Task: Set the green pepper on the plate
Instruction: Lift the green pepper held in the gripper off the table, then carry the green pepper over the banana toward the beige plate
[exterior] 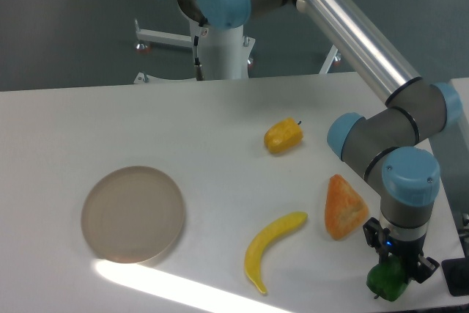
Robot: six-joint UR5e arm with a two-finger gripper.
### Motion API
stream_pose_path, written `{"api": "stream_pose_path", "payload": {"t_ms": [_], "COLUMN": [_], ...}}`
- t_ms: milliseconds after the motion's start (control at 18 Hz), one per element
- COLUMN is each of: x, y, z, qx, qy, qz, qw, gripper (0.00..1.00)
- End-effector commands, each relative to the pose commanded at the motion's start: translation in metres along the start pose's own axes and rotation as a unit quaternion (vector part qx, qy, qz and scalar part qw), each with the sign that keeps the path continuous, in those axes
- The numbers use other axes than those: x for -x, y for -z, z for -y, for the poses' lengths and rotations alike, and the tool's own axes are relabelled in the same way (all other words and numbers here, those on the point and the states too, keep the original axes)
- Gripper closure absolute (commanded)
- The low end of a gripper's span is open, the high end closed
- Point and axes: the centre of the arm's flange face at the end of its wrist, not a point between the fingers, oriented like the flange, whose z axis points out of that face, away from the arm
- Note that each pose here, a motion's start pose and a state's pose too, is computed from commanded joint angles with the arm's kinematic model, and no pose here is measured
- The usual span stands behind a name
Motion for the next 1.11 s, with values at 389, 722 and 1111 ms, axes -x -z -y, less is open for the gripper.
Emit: {"api": "stream_pose_path", "payload": {"t_ms": [389,722,1111], "x": [-0.008,-0.061,-0.148], "y": [0.015,0.05,0.128], "z": [0.022,0.054,0.127], "qx": [-0.007,-0.014,-0.056], "qy": [-0.006,0.02,0.083], "qz": [0.001,-0.057,-0.091], "qw": [1.0,0.9981,0.9908], "gripper": [0.64,0.65,0.66]}}
